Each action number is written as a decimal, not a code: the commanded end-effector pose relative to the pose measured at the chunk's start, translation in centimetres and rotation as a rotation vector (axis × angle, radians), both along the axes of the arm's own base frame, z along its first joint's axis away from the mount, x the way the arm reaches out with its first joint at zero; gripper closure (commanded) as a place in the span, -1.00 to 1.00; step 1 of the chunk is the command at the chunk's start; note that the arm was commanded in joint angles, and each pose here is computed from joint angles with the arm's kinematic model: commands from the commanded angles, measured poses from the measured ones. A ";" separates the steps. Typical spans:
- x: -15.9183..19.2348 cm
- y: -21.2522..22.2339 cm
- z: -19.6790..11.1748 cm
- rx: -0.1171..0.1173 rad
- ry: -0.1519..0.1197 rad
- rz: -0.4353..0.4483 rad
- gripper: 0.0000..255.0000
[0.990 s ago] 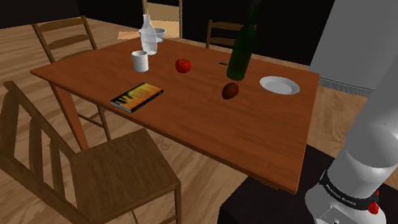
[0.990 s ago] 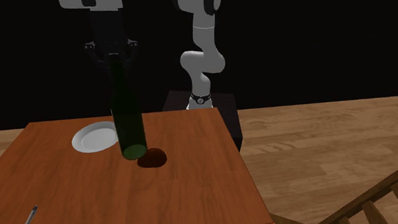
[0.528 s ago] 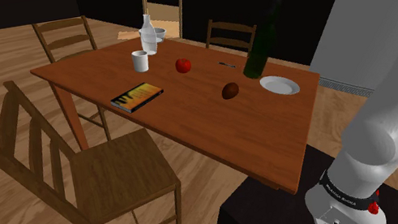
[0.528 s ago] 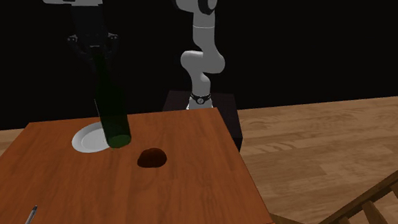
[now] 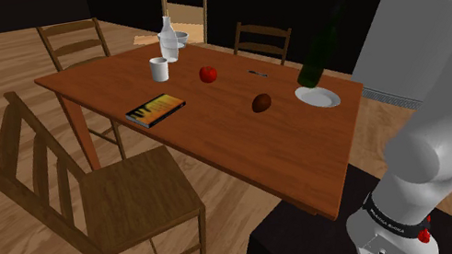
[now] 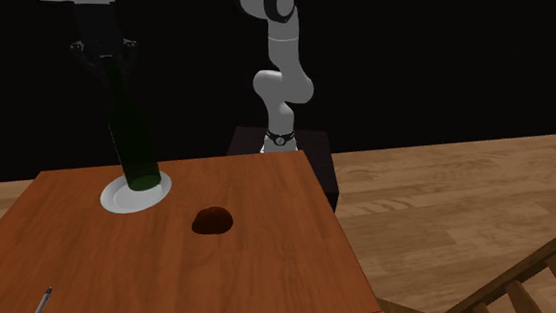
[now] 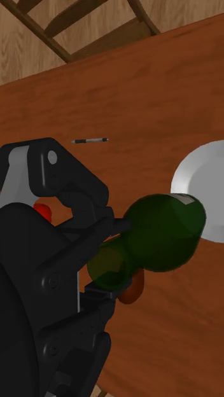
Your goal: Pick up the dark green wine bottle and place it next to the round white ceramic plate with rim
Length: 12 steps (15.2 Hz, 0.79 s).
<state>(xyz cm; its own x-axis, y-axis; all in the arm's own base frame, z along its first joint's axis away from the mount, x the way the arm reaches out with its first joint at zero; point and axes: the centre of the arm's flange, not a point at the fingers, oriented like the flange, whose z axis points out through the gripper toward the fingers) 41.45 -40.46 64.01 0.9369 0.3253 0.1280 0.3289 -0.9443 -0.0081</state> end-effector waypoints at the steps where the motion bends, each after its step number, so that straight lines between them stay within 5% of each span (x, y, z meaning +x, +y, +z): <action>1: -1.5 -2.3 0.2 -0.001 0.000 0.002 1.00; 12: -9.4 -14.4 0.2 -0.001 0.000 0.002 1.00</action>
